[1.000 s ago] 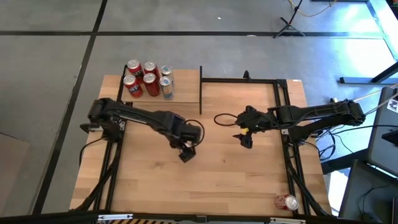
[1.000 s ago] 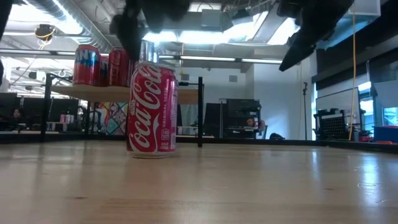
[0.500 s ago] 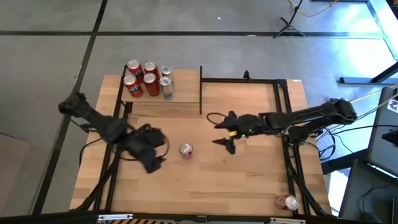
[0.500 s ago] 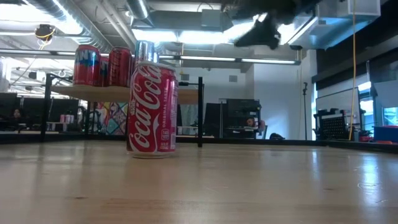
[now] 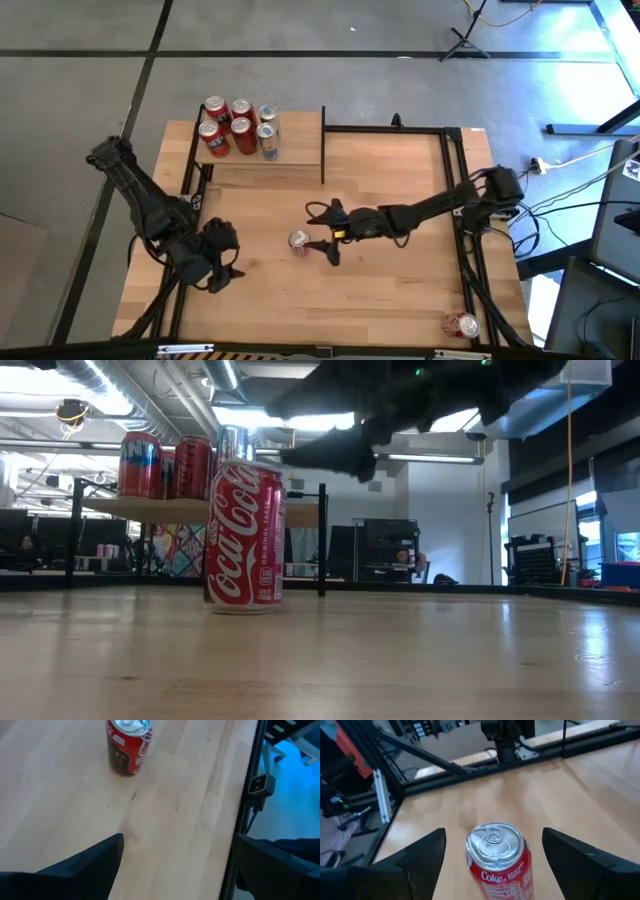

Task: Place canned beverage on shelf
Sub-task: Put the left red white soda can on the shelf

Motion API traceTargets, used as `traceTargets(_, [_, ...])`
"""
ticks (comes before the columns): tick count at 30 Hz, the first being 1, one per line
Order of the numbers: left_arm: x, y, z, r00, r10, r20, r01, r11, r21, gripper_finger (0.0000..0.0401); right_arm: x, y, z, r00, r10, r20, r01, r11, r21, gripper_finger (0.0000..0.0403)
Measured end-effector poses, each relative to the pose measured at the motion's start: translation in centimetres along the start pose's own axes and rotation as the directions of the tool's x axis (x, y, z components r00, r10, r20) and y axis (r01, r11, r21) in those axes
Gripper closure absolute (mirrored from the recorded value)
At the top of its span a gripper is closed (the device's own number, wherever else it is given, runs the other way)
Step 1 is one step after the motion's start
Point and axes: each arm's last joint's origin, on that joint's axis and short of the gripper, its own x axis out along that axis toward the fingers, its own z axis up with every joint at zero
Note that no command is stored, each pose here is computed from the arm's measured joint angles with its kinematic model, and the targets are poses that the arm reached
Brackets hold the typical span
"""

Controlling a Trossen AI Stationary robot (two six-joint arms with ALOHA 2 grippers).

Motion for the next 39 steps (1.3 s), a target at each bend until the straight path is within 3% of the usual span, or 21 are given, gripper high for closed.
traceTargets(14, [-0.1,0.1,-0.1,1.0,-0.003,-0.021,0.004,0.998,0.067,0.004,4.1,-0.4,-2.8,0.999,-0.027,-0.046,0.026,0.999,-0.033,0.0084])
traceTargets(22, [-0.1,0.1,-0.2,1.0,-0.004,-0.023,0.005,0.998,0.067,0.0041,4.9,-0.7,-4.0,0.998,-0.033,-0.059,0.031,0.999,-0.035,0.0084])
traceTargets(39, [-0.1,0.1,-0.2,1.0,-0.005,-0.023,0.006,0.998,0.065,0.0041,5.0,-0.7,-3.8,1.0,-0.029,-0.01,0.028,0.997,-0.077,0.0084])
